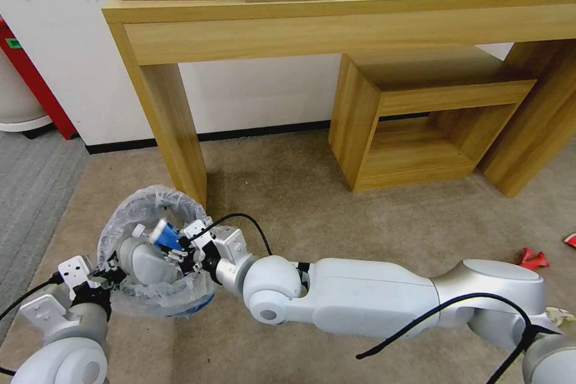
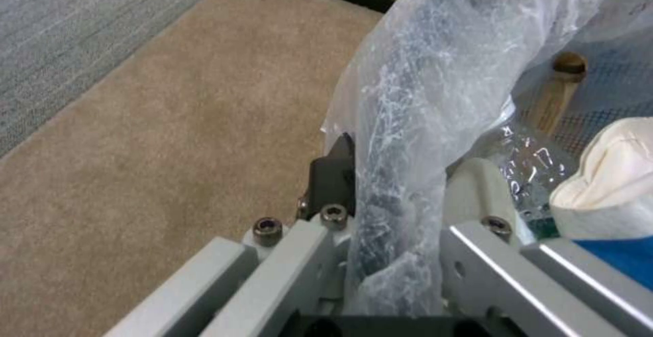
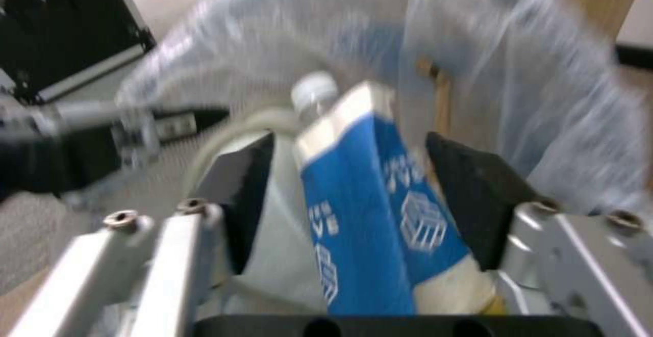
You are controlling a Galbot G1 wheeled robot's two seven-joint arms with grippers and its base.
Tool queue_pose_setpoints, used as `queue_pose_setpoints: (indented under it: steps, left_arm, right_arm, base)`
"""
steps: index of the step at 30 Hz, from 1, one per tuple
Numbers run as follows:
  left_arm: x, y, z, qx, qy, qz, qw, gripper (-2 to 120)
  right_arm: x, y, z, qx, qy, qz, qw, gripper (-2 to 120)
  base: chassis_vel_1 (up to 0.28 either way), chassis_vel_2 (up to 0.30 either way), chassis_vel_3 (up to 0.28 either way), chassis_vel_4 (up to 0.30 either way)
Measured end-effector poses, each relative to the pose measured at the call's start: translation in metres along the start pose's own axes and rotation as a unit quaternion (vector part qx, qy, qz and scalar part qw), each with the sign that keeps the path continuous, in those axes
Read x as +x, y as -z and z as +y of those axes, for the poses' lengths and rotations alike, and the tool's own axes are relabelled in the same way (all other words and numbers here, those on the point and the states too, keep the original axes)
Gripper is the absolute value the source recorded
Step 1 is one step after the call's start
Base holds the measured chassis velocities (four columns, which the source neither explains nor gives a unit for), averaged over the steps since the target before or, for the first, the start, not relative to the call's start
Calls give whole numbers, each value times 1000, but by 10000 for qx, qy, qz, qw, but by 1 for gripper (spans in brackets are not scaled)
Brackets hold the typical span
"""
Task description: Pick up the trash bin and place the garbage on the floor into it.
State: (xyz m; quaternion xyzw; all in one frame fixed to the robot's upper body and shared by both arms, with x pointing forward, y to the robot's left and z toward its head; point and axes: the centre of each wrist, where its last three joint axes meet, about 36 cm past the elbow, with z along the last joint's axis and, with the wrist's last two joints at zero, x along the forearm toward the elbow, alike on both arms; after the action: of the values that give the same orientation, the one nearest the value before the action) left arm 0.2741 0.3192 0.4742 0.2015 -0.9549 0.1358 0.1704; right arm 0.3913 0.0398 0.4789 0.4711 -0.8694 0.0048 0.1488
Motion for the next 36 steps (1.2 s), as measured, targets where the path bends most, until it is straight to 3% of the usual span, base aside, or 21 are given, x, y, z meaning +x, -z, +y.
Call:
queue_pose_setpoints:
  steps: [7, 11, 23, 36]
  left_arm:
    - [-3, -2, 3, -40, 65, 29, 10000, 1]
    - [-6, -2, 4, -55, 83, 39, 9999, 1]
    - [-10, 1, 7, -152, 103, 66, 9998, 1]
    - [-8, 1, 10, -320, 175, -1, 9993, 1]
  right_arm:
    - [11, 4, -21, -102, 51, -619, 9980, 93]
    - [19, 11, -34, -250, -10, -891, 9957, 100]
    - [43, 35, -71, -655, -551, -1485, 9852, 100]
    - [94, 53, -148, -716, -1768, -2233, 9559, 100]
  base:
    - [0, 0, 0, 0]
    - [0, 0, 0, 0]
    - [0, 0, 0, 0]
    - [0, 0, 0, 0]
